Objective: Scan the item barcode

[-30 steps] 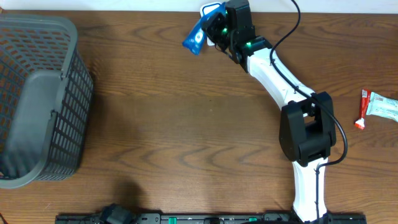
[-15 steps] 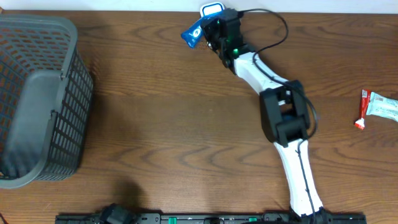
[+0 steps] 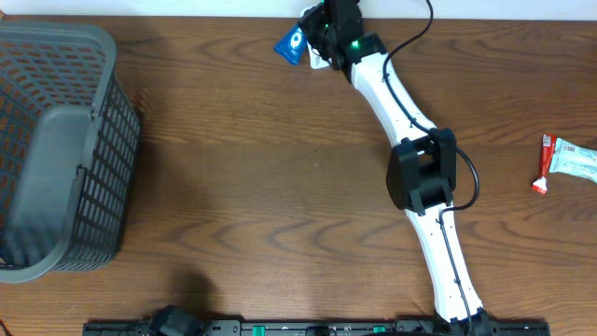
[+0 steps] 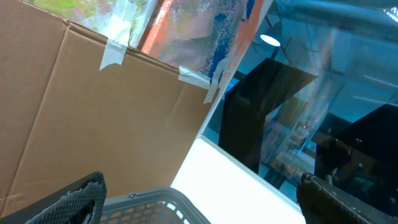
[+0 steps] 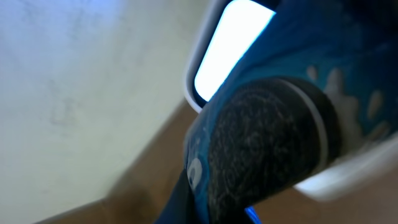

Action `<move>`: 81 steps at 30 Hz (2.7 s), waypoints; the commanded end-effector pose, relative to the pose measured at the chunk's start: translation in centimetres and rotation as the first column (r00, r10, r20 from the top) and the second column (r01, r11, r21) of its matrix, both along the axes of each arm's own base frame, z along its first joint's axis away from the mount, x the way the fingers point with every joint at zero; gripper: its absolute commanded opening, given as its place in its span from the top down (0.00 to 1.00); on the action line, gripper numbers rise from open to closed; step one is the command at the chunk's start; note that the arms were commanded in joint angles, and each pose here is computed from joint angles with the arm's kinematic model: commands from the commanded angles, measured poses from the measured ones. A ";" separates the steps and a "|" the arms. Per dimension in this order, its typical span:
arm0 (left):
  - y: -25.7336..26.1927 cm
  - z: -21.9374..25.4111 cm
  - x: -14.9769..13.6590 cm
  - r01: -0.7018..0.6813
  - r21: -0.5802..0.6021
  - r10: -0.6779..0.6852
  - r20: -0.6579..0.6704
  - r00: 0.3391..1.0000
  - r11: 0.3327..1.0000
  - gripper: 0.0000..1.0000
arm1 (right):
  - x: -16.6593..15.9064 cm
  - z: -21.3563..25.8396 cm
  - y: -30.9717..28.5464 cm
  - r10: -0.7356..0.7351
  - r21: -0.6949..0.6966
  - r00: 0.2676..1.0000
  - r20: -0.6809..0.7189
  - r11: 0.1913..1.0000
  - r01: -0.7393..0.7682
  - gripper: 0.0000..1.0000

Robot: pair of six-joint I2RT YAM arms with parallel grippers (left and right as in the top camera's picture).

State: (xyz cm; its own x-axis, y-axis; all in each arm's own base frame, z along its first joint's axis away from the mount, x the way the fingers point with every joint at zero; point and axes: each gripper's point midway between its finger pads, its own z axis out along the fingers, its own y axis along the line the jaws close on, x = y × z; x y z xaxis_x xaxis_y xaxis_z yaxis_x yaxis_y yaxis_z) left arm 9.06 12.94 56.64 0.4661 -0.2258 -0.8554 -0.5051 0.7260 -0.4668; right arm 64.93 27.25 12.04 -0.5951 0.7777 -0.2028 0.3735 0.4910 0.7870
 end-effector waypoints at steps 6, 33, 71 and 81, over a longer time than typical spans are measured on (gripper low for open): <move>0.3 0.0 -0.5 -0.003 -0.014 0.003 0.017 1.000 1.000 0.02 | -4.7 5.3 -8.8 0.080 -0.324 0.988 -0.131 0.939 -0.119 0.99; 0.3 0.0 -0.5 -0.003 -0.014 0.004 0.017 1.000 1.000 0.02 | -20.7 -9.4 -50.7 -0.391 -0.605 0.583 -0.713 0.763 -0.228 0.99; 0.3 0.0 -0.5 -0.003 -0.014 0.003 0.017 1.000 1.000 0.02 | -42.2 38.4 -36.5 -0.279 -0.615 0.926 0.256 0.691 0.378 0.01; 0.3 0.0 -0.5 -0.003 -0.014 0.003 0.017 1.000 1.000 0.02 | -54.0 43.2 -33.1 -0.298 -0.586 0.801 0.519 0.559 0.587 0.28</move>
